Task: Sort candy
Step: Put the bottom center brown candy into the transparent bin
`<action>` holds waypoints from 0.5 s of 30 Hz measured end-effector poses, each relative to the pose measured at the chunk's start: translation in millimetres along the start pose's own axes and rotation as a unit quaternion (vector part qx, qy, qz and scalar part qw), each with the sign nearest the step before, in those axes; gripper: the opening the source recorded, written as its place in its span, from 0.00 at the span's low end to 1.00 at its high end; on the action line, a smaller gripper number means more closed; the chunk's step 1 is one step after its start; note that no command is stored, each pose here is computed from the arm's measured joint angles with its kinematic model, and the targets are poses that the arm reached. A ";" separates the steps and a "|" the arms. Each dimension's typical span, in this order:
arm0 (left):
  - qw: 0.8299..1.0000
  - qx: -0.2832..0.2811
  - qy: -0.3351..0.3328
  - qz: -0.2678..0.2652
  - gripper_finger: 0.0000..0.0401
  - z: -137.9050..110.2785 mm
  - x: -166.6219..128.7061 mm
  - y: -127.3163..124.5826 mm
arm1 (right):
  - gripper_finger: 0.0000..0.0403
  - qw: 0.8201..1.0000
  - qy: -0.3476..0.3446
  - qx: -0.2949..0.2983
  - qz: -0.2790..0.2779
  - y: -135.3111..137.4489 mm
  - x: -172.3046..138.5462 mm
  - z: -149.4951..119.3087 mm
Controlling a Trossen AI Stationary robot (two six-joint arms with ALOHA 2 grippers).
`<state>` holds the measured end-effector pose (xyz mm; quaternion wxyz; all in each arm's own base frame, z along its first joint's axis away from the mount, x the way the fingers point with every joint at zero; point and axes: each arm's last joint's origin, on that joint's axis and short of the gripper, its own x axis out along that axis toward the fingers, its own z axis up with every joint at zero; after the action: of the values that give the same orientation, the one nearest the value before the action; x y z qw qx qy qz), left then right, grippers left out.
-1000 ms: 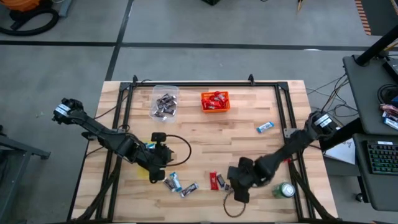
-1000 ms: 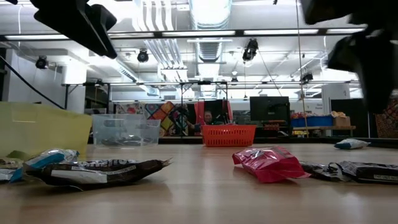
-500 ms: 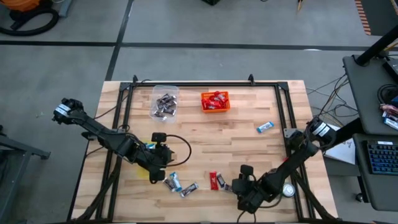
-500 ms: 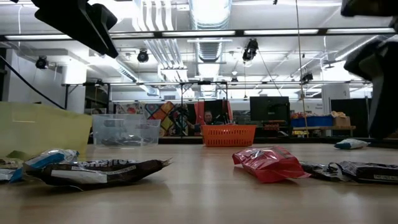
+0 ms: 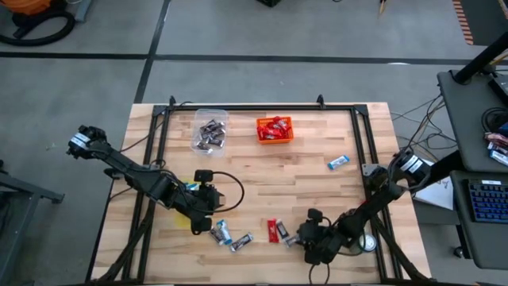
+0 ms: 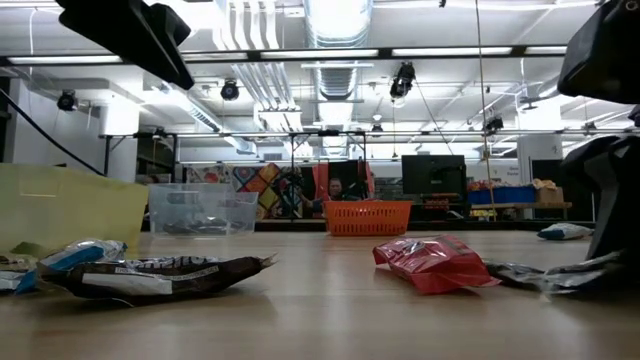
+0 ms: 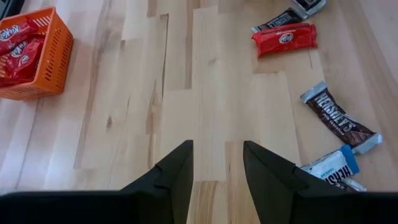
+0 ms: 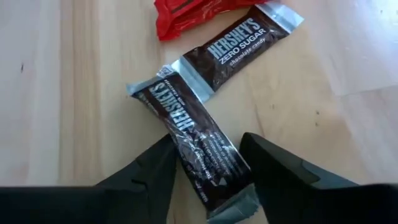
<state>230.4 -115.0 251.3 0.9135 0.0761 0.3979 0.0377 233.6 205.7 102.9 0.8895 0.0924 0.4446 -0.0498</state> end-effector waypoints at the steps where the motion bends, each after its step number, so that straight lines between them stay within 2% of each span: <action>1: 1.000 0.000 -0.001 0.000 0.31 0.2 0.0 0.0 | 0.44 1.000 0.001 0.000 -0.002 -1.3 1.3 -1.6; 5: 1.000 0.000 -0.002 0.000 0.31 0.4 0.0 -0.1 | 0.29 1.000 0.001 -0.009 -0.007 -2.8 2.5 -3.0; 11: 1.000 0.000 -0.002 0.000 0.31 0.4 0.0 -0.1 | 0.07 0.999 -0.002 -0.049 0.017 2.2 -7.3 6.7; 15: 1.000 -0.001 -0.003 -0.001 0.31 1.3 -0.6 -0.1 | 0.04 0.998 -0.002 -0.063 0.029 3.0 -27.1 22.6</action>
<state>230.9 -115.3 252.5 0.9148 0.0751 0.3952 0.0368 235.6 204.1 138.3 0.8955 0.0487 0.4424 0.0041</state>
